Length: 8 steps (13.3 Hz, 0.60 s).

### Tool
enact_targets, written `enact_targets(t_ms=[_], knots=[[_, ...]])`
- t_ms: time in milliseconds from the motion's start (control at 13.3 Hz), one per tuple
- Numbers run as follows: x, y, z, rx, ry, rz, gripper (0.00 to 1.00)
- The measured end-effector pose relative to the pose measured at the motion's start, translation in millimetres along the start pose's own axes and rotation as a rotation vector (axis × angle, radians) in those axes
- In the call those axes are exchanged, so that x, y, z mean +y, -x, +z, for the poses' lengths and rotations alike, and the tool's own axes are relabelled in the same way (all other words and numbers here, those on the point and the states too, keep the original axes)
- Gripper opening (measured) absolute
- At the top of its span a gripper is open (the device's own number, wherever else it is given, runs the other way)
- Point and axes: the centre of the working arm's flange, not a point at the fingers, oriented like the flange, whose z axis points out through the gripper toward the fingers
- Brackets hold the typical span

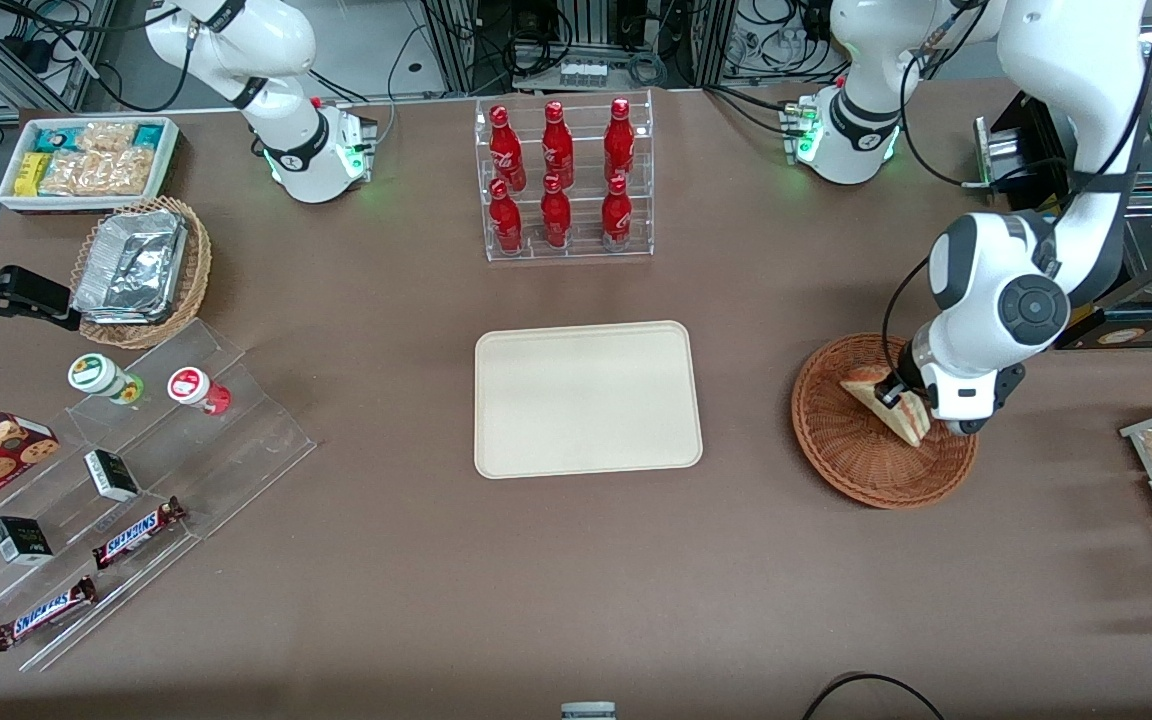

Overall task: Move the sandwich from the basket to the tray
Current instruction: 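Lift the sandwich and carry it with the left gripper to the beige tray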

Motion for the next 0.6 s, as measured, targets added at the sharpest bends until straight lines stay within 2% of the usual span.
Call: enact_targets(t_ms=[151, 301, 452, 603], knots=[[12, 11, -30, -0.011, -0.025, 0.029, 0.16], [29, 25, -59, -0.021, -0.045, 0.067, 0.15], [47, 42, -81, -0.018, -0.048, 0.108, 0.15], [64, 61, -95, -0.006, -0.036, 0.152, 0.15]])
